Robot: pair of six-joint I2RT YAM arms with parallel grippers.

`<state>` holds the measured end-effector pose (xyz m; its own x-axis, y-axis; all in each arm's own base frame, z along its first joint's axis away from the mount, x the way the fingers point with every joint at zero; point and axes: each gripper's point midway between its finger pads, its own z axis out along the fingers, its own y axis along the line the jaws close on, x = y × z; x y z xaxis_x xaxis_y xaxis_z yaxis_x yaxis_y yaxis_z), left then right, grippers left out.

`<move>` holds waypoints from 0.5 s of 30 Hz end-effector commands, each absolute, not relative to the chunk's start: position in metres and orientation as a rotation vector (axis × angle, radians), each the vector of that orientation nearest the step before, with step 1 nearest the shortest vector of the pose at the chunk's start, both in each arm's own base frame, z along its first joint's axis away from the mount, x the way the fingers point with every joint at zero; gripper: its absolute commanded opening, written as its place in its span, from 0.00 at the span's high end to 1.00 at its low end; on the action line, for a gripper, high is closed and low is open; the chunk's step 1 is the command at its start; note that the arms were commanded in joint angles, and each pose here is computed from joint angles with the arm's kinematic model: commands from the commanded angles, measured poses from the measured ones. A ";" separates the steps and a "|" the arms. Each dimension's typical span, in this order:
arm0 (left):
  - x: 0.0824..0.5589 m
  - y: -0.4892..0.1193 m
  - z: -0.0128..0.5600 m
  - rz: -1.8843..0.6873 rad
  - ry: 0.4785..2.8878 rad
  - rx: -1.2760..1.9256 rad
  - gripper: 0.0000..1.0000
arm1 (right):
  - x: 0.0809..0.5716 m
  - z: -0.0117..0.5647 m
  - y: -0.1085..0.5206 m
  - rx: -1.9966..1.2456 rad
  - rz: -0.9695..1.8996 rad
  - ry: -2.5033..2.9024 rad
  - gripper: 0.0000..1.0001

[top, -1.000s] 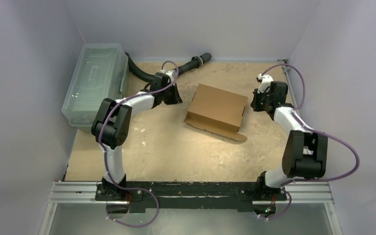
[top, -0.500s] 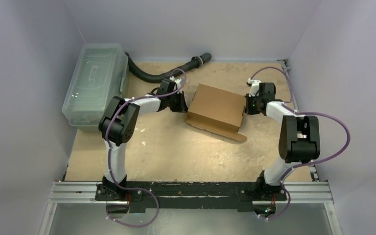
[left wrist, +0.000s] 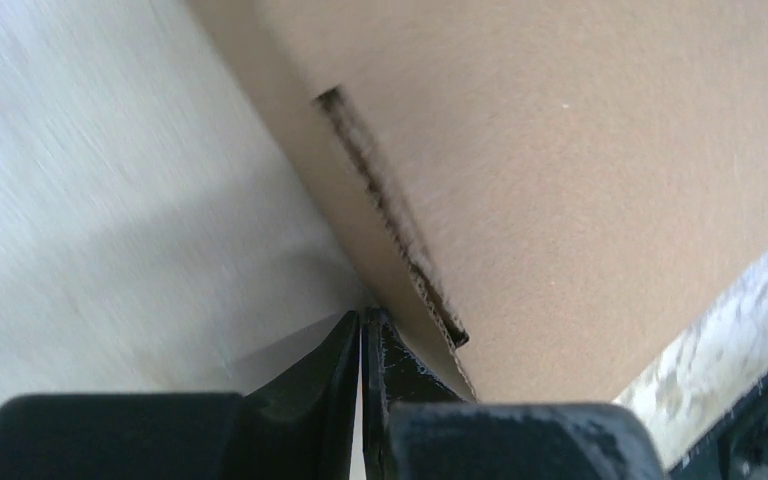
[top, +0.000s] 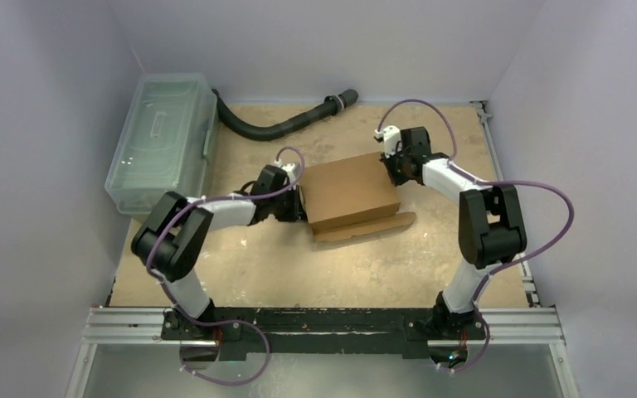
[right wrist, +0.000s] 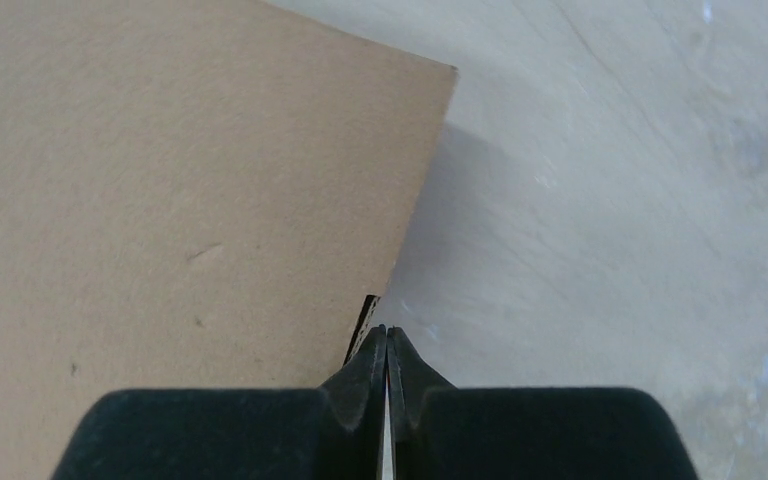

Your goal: Fold the paper box

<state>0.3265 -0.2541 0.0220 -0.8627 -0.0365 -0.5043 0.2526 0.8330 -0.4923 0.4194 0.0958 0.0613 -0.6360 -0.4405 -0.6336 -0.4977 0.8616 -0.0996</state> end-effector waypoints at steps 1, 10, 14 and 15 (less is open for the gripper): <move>0.293 -0.279 0.047 -0.881 2.410 0.131 0.96 | 0.412 0.064 0.145 -0.883 0.258 2.318 0.96; 0.257 -0.228 0.063 -0.719 2.400 0.047 0.90 | 0.434 0.124 0.090 -0.712 -0.052 2.234 0.66; 0.253 -0.216 0.100 -0.705 2.302 0.076 0.79 | 0.409 0.162 0.068 -0.660 -0.019 2.157 0.49; 0.257 -0.214 0.115 -0.698 2.254 0.092 0.73 | 0.398 0.166 0.068 -0.664 0.041 2.145 0.44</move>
<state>0.2490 -0.2270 0.0770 -0.7952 -0.1234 -0.5937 0.2378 0.8372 -0.4925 0.4167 0.0863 0.1165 -0.5605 -0.4940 -0.6647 -0.4965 0.8428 -0.2077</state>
